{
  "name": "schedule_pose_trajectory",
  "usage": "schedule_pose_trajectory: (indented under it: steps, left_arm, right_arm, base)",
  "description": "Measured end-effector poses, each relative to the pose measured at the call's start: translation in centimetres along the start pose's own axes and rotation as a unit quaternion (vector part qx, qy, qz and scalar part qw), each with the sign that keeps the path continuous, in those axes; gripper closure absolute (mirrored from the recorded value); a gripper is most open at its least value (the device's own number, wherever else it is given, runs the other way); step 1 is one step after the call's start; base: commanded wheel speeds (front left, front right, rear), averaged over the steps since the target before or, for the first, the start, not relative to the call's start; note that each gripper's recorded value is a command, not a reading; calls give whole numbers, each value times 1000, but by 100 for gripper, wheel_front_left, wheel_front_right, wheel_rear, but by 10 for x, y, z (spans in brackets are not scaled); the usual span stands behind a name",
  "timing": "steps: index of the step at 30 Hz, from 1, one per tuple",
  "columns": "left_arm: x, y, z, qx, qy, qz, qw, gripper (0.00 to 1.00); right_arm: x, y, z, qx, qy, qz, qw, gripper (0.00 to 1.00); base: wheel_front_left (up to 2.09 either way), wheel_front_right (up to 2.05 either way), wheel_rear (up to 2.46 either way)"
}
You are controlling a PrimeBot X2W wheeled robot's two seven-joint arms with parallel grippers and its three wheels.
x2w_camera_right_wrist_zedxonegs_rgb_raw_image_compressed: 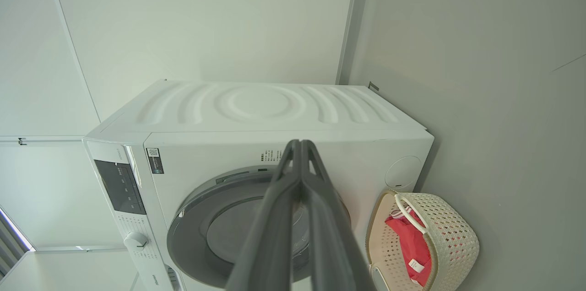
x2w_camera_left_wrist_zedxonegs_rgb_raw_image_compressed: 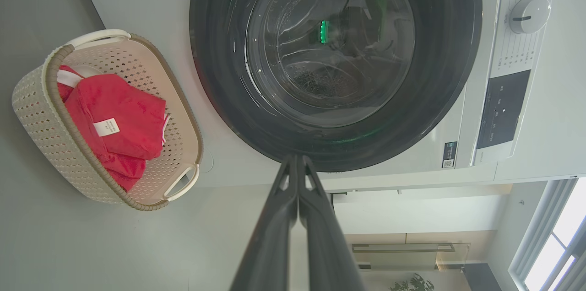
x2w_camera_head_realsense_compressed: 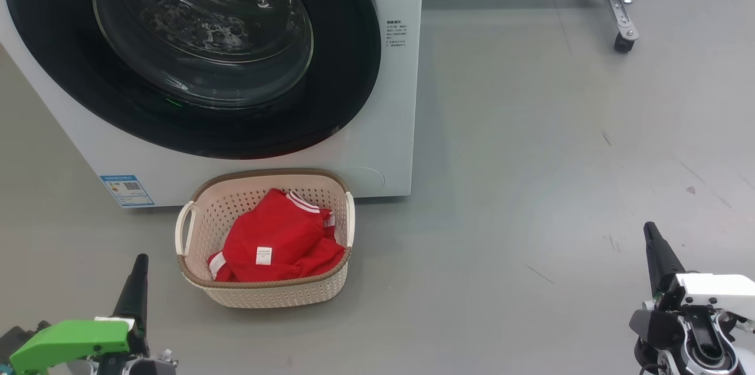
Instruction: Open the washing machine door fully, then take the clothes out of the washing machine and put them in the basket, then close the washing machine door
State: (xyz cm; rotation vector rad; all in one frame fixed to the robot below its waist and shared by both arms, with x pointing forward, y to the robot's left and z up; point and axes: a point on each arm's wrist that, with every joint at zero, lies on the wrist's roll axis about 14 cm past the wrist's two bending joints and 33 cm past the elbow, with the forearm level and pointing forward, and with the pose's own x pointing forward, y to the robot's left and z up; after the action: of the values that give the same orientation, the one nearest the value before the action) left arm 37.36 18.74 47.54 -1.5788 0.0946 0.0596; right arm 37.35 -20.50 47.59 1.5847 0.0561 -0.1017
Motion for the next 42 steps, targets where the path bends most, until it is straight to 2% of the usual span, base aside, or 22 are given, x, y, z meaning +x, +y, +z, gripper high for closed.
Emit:
schedule_pose_trajectory:
  steps: [42]
  left_arm:
    - [0,-1,-1,-3,2,-1,1000,100]
  right_arm:
    - [0,0,0,2,-1,1,1000,100]
  base:
    - [0,0,0]
